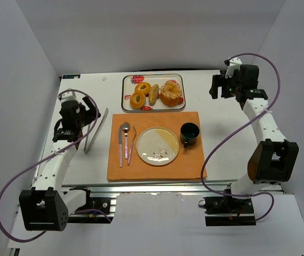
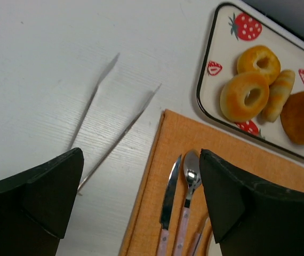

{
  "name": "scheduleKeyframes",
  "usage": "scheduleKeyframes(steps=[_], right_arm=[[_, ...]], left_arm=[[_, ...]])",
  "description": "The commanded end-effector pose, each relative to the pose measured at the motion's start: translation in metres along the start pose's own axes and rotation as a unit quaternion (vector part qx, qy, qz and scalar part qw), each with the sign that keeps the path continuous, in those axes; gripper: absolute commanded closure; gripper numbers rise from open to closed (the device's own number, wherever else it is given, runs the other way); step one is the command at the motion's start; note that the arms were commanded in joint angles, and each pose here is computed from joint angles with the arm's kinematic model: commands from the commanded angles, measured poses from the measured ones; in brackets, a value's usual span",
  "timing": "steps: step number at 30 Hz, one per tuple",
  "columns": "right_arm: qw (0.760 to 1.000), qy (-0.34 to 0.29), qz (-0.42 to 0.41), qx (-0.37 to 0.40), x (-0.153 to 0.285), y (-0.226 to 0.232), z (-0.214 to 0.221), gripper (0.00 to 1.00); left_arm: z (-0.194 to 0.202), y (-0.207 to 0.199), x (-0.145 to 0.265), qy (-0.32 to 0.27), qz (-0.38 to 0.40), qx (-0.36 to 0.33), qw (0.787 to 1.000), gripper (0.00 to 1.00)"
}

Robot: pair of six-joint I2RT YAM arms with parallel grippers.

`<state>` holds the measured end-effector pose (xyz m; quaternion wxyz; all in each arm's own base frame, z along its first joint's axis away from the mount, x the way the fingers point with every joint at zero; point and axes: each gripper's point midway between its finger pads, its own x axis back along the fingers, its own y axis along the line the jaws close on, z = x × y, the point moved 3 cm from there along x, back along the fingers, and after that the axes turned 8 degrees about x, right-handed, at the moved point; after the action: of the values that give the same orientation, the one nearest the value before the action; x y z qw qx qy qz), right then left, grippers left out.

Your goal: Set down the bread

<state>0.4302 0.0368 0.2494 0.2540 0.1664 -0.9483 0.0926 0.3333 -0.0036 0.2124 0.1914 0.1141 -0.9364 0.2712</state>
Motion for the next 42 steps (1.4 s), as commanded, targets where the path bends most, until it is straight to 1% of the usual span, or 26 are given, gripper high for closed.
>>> scheduleKeyframes(steps=[1, 2, 3, 4, 5, 6, 8, 9, 10, 11, 12, 13, 14, 15, 16, 17, 18, 20, 21, 23, 24, 27, 30, 32, 37, 42], right_arm=[[0.987, -0.068, -0.091, 0.110, 0.011, 0.026, -0.009, 0.10], [0.971, -0.095, -0.159, 0.154, 0.016, 0.046, -0.006, 0.10], [0.953, -0.111, -0.198, 0.201, 0.025, 0.062, -0.003, 0.11], [0.926, -0.126, -0.233, 0.268, 0.026, 0.076, 0.007, 0.11], [0.914, -0.137, -0.267, 0.275, 0.030, 0.090, 0.011, 0.11], [0.899, -0.149, -0.297, 0.286, 0.037, 0.105, 0.014, 0.11], [0.867, -0.177, -0.354, 0.304, 0.045, 0.126, 0.023, 0.11], [0.859, -0.173, -0.374, 0.304, 0.045, 0.136, 0.030, 0.12], [0.854, -0.168, -0.385, 0.306, 0.043, 0.142, 0.036, 0.18], [0.860, -0.151, -0.383, 0.303, 0.039, 0.144, 0.040, 0.39], [0.861, -0.136, -0.391, 0.295, 0.031, 0.150, 0.045, 0.56], [0.864, -0.131, -0.393, 0.288, 0.028, 0.152, 0.044, 0.78], [0.871, -0.118, -0.394, 0.269, 0.025, 0.154, 0.043, 0.91], [0.869, -0.117, -0.399, 0.268, 0.022, 0.159, 0.040, 0.86], [0.869, -0.115, -0.397, 0.271, 0.020, 0.160, 0.039, 0.70], [0.873, -0.107, -0.389, 0.275, 0.017, 0.164, 0.042, 0.35], [0.875, -0.107, -0.381, 0.278, 0.014, 0.164, 0.043, 0.24], [0.876, -0.117, -0.372, 0.283, 0.011, 0.163, 0.042, 0.11], [0.877, -0.116, -0.372, 0.281, 0.010, 0.163, 0.044, 0.11], [0.876, -0.116, -0.378, 0.276, 0.009, 0.165, 0.044, 0.11], [0.877, -0.115, -0.379, 0.274, 0.009, 0.165, 0.045, 0.11], [0.874, -0.120, -0.382, 0.277, 0.011, 0.166, 0.047, 0.11], [0.872, -0.121, -0.383, 0.280, 0.013, 0.167, 0.049, 0.11], [0.871, -0.122, -0.384, 0.281, 0.016, 0.167, 0.048, 0.10], [0.869, -0.126, -0.383, 0.287, 0.019, 0.167, 0.049, 0.11], [0.870, -0.136, -0.374, 0.291, 0.022, 0.163, 0.042, 0.11]], left_arm=[[-0.005, -0.013, 0.007, 0.003, 0.004, -0.034, 0.999, 0.06], [-0.003, -0.013, 0.007, 0.005, 0.001, -0.037, 0.999, 0.12], [0.005, -0.014, 0.005, 0.020, -0.003, -0.050, 0.999, 0.20], [0.007, -0.011, 0.004, 0.024, -0.016, -0.057, 0.998, 0.32], [0.005, -0.013, 0.004, 0.026, -0.019, -0.062, 0.998, 0.68], [0.014, -0.007, 0.003, 0.050, -0.036, -0.074, 0.995, 0.82], [0.015, -0.004, 0.002, 0.060, -0.050, -0.085, 0.993, 1.00], [0.017, -0.001, 0.003, 0.069, -0.056, -0.096, 0.991, 1.00], [0.019, 0.001, 0.003, 0.074, -0.061, -0.101, 0.990, 1.00], [0.019, 0.001, 0.004, 0.082, -0.060, -0.108, 0.989, 0.90], [0.019, 0.003, 0.004, 0.087, -0.062, -0.122, 0.987, 0.74], [0.024, 0.006, 0.001, 0.100, -0.071, -0.131, 0.984, 0.60], [0.026, 0.009, -0.001, 0.110, -0.080, -0.140, 0.981, 0.47], [0.027, 0.012, -0.002, 0.121, -0.087, -0.154, 0.977, 0.29], [0.036, 0.018, -0.008, 0.141, -0.100, -0.167, 0.971, 0.25], [0.039, 0.022, -0.010, 0.155, -0.105, -0.192, 0.963, 0.19], [0.043, 0.026, -0.013, 0.165, -0.113, -0.205, 0.958, 0.18], [0.055, 0.034, -0.022, 0.193, -0.121, -0.238, 0.944, 0.17], [0.054, 0.037, -0.025, 0.197, -0.123, -0.268, 0.935, 0.15], [0.062, 0.040, -0.032, 0.215, -0.115, -0.293, 0.924, 0.15], [0.064, 0.043, -0.035, 0.225, -0.103, -0.325, 0.913, 0.15], [0.073, 0.055, -0.046, 0.234, -0.113, -0.360, 0.896, 0.15], [0.075, 0.055, -0.057, 0.223, -0.097, -0.371, 0.896, 0.15], [0.074, 0.057, -0.063, 0.212, -0.093, -0.366, 0.902, 0.15], [0.094, 0.075, -0.078, 0.249, -0.067, -0.339, 0.905, 0.17], [0.114, 0.090, -0.080, 0.276, -0.054, -0.320, 0.905, 0.19]])
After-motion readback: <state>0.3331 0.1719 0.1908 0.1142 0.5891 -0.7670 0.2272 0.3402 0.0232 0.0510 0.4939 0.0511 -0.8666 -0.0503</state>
